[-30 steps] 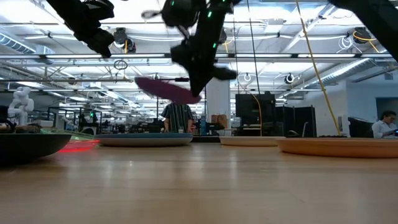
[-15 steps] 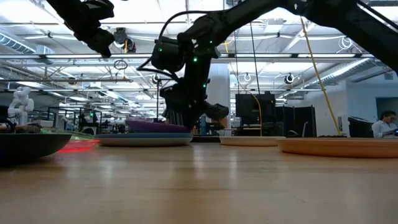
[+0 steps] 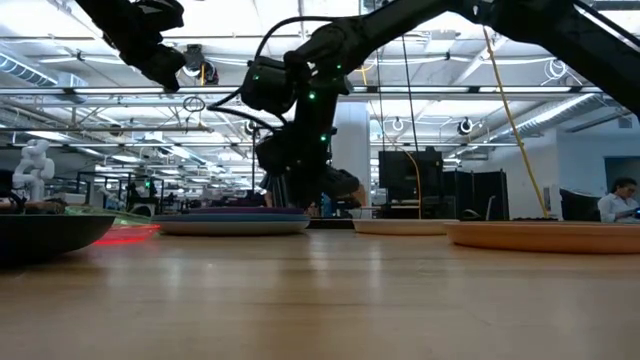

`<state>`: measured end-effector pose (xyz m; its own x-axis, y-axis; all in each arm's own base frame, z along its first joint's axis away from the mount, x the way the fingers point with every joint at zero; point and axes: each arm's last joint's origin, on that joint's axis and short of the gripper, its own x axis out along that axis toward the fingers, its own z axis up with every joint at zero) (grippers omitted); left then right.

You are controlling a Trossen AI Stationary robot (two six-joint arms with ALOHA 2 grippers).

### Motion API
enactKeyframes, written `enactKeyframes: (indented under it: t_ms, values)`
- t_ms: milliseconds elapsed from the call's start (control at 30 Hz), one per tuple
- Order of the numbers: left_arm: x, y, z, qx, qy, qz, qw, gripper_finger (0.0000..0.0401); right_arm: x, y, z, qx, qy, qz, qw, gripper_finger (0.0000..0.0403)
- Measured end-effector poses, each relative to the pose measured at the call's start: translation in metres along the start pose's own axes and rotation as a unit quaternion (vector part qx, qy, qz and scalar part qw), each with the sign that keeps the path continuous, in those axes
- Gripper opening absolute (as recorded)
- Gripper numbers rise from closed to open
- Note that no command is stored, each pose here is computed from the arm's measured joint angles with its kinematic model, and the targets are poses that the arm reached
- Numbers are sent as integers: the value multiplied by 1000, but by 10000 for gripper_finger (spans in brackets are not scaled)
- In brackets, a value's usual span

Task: Stack plastic plates
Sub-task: Stack the violet plate on the blue plate, then stack the black plate on the violet plate

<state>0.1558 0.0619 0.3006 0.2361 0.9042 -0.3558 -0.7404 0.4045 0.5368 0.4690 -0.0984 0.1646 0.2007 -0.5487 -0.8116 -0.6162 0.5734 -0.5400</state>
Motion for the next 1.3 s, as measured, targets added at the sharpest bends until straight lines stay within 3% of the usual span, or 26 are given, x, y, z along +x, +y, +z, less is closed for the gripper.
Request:
enactKeyframes:
  t_ms: [167, 433, 567, 800, 1100, 1300]
  values:
    - [0, 0, 0, -13, 0, -9, 1000, 143, -14, 0, -8, 137, 117, -80, 980, 100]
    - [-1, -5, -1, -53, 8, -82, 995, 143, -65, 6, -45, 312, 137, -7, 940, 76]
    - [-1, -7, -5, -68, 27, -124, 990, 143, -90, 10, -58, 352, 111, -7, 930, 57]
    - [-9, -14, -12, -90, 54, -157, 982, 143, -106, 41, -65, 371, -63, 4, 926, 31]
    - [-24, -31, -11, -96, 44, -207, 973, 143, -104, 92, -93, 415, -217, -52, 882, 2]
    - [-28, -56, -13, -42, 60, -247, 966, 143, -122, 113, -115, 398, -309, -112, 856, 3]
